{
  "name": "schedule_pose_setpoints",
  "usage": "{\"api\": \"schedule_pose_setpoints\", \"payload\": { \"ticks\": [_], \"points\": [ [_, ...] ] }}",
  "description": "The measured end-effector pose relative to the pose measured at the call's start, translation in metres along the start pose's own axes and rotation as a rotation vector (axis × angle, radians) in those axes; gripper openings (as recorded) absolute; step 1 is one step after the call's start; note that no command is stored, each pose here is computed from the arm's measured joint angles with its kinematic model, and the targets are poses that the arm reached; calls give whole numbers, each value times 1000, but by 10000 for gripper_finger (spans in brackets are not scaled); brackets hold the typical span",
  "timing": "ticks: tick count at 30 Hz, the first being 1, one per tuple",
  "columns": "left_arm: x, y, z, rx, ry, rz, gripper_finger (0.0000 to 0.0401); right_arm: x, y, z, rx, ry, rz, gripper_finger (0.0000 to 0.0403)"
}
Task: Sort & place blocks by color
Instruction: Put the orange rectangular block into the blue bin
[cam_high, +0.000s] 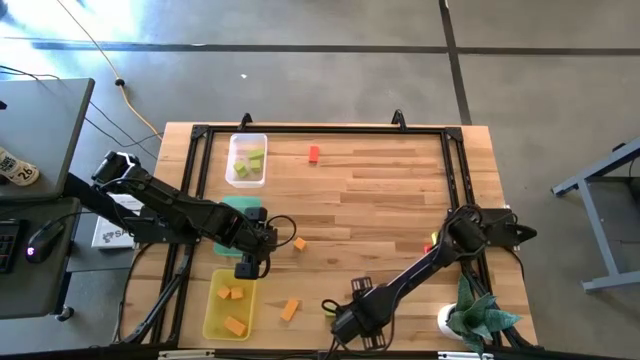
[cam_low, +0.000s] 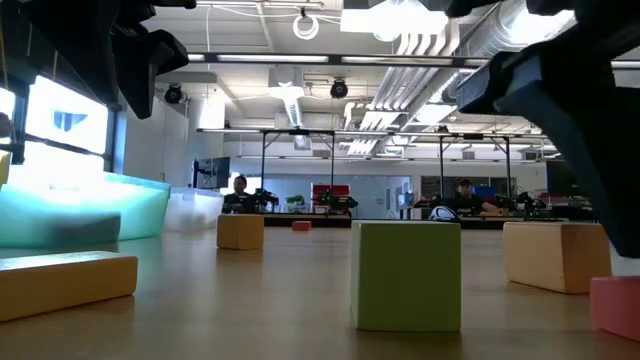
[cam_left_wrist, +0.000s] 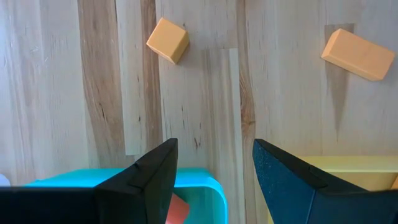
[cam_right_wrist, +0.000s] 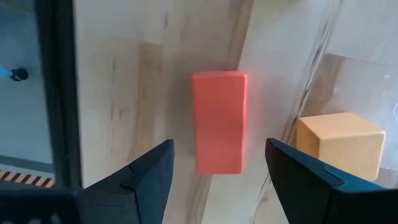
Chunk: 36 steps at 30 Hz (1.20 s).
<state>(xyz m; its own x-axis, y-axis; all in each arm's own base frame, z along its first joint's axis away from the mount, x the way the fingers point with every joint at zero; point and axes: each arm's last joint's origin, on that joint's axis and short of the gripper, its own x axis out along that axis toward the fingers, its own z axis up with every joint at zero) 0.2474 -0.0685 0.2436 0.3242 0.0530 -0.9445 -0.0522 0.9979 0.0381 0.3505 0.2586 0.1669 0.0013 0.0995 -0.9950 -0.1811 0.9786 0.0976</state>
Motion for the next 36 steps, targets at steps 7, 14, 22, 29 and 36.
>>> {"api": "schedule_pose_setpoints", "payload": {
  "ticks": [7,14,22,29,36],
  "points": [
    [0,0,0,0,0,0,196,9,-2,-2,51,7,-22,239],
    [0,0,0,1,0,0,196,22,-6,-9,100,48,-12,235],
    [0,0,0,0,0,0,196,22,-6,-7,105,37,0,142],
    [0,0,0,8,0,0,196,20,-7,-5,113,42,34,89],
    [0,0,0,15,-2,0,196,6,-11,7,121,9,52,89]
  ]
}}
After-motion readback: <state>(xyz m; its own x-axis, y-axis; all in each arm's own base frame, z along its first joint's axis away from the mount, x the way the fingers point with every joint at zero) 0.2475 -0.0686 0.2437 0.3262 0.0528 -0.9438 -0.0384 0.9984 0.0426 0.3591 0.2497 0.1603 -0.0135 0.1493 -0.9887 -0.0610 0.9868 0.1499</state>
